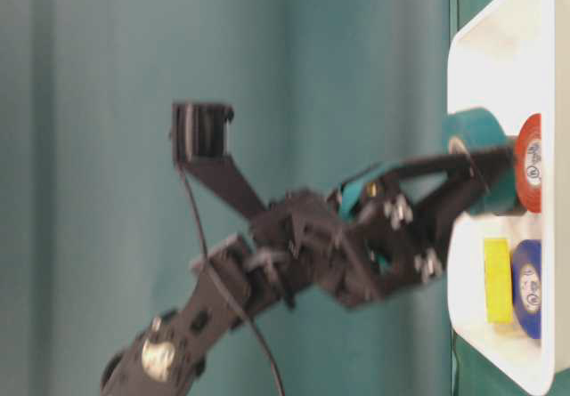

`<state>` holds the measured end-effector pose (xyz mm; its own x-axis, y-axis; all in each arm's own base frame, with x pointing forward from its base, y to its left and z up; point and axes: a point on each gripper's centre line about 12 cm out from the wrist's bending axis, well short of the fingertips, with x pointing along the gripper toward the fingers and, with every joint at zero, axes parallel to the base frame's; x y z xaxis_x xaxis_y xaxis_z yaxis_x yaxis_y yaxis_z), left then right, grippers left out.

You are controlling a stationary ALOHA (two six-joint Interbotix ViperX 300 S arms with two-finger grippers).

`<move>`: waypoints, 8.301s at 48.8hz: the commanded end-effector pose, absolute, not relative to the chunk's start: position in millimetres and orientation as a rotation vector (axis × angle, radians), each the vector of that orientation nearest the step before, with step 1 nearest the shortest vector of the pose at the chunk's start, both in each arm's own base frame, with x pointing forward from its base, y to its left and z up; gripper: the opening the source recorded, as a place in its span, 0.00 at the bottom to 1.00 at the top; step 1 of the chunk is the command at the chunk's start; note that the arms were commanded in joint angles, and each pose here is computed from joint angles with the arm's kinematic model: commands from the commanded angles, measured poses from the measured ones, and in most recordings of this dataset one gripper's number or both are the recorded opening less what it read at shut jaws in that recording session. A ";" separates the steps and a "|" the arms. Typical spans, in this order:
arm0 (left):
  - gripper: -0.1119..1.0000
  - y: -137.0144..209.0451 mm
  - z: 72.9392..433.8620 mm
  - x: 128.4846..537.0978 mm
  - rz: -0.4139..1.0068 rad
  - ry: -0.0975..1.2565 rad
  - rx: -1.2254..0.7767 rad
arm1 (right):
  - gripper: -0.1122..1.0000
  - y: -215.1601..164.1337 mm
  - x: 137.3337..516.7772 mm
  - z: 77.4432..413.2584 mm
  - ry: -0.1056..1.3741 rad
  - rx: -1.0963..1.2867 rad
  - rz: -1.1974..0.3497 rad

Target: Put the tape into the white case with the left arm.

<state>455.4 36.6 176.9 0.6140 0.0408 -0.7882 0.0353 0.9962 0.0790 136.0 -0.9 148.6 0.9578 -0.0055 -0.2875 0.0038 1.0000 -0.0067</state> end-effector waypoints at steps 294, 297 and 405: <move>0.85 -96.0 200.4 243.0 -0.401 0.632 0.229 | 0.02 -1.1 138.1 153.1 0.276 -0.006 -0.005; 0.85 -100.8 199.7 251.8 -0.406 0.640 0.232 | 0.02 -1.1 138.1 153.4 0.275 -0.006 -0.005; 0.45 -151.1 116.3 363.9 -0.424 0.854 0.288 | 0.02 -1.1 137.9 152.5 0.278 -0.006 -0.005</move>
<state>357.7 -149.9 99.1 0.5450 -0.2313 -0.8059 0.4777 0.8756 0.0718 135.8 -0.9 148.3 0.9582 -0.0053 -0.2861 0.0031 1.0000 -0.0081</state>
